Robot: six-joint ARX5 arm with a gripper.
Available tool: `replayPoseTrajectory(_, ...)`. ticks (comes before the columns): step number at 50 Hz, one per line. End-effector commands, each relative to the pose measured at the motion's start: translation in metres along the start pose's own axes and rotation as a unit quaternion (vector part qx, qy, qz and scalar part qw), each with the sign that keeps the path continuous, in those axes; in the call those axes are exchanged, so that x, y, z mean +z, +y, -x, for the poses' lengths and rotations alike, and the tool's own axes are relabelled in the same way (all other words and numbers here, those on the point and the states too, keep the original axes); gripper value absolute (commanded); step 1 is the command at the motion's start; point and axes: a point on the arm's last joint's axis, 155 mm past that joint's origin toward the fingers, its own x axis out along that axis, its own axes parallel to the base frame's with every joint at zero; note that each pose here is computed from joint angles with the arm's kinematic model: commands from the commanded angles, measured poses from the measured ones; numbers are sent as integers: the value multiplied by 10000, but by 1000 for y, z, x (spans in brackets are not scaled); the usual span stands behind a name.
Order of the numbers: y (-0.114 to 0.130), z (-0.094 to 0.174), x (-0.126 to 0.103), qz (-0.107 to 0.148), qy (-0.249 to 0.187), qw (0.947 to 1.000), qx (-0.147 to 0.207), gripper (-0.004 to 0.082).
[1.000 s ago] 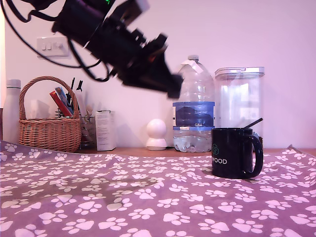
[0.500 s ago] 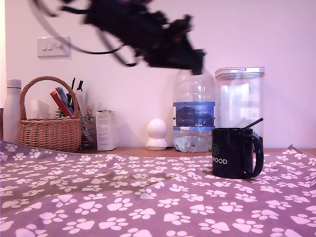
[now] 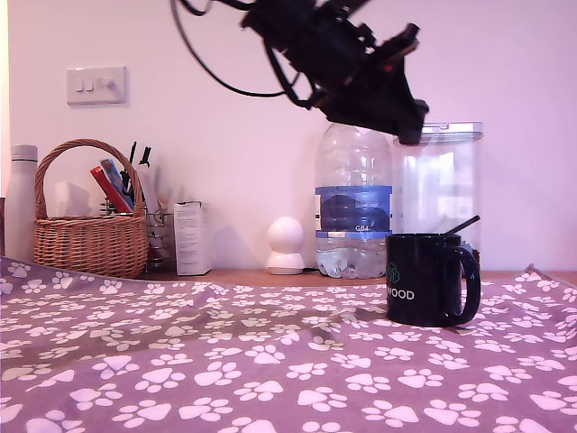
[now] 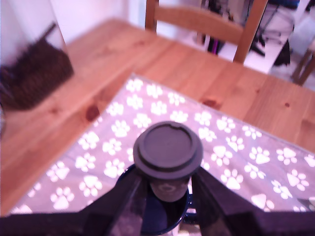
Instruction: Pick up the coffee capsules from the table one by one and drop them inside the nearest coffee cup
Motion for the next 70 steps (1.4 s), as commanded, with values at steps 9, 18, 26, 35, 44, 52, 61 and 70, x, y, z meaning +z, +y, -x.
replayPoseTrajectory(9, 8, -44, -40, 184, 815, 9965, -10, 199)
replayPoseTrajectory(18, 14, -60, -61, 182, 1173, 9929, 32, 199)
replayPoseTrajectory(26, 18, -67, -73, 185, 1313, 9911, 72, 199)
replayPoseTrajectory(35, 18, -67, -74, 109, 1324, 9911, 85, 199)
replayPoseTrajectory(44, 17, -66, -77, 133, 1396, 9901, 74, 199)
replayPoseTrajectory(52, 18, -66, -77, 128, 1387, 9902, 77, 199)
replayPoseTrajectory(61, 19, -68, -72, 78, 1283, 9917, 97, 229)
replayPoseTrajectory(70, 23, -69, -66, 21, 1183, 9928, 179, 727)
